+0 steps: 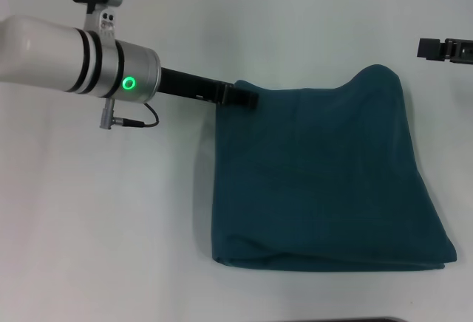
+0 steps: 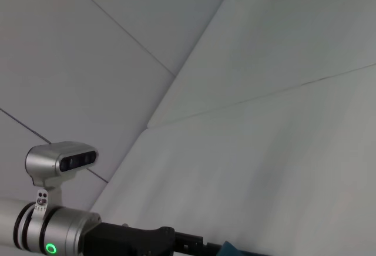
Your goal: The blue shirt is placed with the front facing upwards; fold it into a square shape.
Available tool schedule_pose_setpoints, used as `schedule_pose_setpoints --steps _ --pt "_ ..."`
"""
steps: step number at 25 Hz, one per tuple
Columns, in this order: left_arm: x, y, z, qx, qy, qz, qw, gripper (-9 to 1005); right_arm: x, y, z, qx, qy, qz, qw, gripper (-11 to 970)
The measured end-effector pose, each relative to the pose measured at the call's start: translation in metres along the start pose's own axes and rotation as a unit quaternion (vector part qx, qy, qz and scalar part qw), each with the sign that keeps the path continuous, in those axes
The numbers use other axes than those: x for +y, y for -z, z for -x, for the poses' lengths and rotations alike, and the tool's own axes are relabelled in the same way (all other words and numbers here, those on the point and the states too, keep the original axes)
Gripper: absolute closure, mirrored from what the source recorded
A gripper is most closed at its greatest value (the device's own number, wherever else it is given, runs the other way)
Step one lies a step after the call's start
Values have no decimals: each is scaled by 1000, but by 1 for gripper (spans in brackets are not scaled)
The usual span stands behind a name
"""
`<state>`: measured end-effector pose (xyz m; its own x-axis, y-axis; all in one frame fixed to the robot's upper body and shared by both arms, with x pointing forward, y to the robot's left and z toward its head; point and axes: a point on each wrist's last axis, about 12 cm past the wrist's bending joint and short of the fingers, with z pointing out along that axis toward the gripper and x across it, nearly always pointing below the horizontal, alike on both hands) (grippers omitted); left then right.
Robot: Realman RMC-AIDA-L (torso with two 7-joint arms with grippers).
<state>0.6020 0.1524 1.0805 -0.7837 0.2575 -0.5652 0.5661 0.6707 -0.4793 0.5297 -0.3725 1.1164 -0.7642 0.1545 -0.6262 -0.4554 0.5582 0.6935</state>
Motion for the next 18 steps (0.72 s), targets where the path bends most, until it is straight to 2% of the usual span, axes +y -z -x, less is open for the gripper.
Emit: schedule_pose_setpoints --steps 7,12,18 --pt "-1 -1 0 5 0 0 1000 451 -1 2 -2 0 -3 -1 1000 208" --pt "-1 0 1 4 -1 0 1000 695 -1 2 -3 0 -4 -2 1000 208" --pt "2 6 0 -11 7 2 1000 922 -1 1 -4 4 -1 -1 1000 209"
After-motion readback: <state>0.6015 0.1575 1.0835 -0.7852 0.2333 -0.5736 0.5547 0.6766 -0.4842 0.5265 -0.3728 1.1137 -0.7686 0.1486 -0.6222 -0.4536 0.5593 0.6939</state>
